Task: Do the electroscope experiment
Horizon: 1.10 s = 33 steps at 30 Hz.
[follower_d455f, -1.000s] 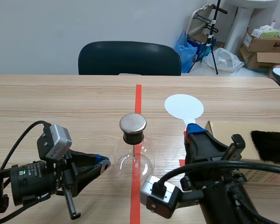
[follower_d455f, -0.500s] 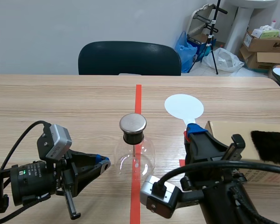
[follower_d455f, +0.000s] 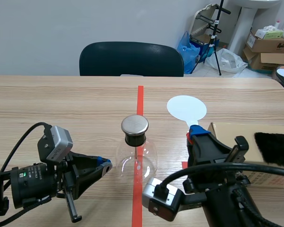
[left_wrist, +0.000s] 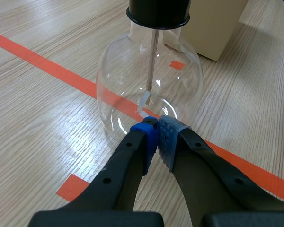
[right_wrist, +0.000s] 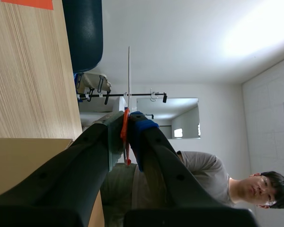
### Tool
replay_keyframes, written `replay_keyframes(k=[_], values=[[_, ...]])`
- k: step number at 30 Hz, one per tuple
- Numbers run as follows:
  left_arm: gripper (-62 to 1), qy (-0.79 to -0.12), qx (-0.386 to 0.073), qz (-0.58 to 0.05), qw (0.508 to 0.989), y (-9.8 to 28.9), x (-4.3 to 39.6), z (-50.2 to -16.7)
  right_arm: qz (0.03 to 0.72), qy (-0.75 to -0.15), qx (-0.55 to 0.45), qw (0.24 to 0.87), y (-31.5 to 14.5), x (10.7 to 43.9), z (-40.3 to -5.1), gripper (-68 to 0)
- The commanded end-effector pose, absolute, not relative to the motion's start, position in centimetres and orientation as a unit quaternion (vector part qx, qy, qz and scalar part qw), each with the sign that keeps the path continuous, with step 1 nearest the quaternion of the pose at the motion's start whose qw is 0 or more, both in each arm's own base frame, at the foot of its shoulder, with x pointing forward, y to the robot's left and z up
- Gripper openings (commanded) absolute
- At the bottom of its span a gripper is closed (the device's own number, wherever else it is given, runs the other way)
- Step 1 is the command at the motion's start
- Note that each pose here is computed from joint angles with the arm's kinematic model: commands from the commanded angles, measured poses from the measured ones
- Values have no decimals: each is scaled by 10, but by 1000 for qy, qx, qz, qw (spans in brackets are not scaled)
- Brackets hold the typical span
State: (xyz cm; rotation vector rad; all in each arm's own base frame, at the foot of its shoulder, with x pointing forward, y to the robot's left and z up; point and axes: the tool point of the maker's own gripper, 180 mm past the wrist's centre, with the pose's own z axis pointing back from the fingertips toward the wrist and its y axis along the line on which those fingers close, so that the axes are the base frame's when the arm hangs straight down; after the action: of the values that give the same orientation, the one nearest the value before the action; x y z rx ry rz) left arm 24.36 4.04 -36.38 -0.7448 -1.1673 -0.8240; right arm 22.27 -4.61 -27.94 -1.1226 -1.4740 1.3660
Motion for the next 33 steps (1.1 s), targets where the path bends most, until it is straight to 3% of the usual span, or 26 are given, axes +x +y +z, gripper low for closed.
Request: replay_keyframes(k=[1,33], values=[[-592,-536,-342,-364,681,35,246,-353,532,-593,-456,398,-49,228,-269,-667],[-592,-536,-341,-364,681,35,246,-354,550,-584,-446,397,-45,228,-276,-666]])
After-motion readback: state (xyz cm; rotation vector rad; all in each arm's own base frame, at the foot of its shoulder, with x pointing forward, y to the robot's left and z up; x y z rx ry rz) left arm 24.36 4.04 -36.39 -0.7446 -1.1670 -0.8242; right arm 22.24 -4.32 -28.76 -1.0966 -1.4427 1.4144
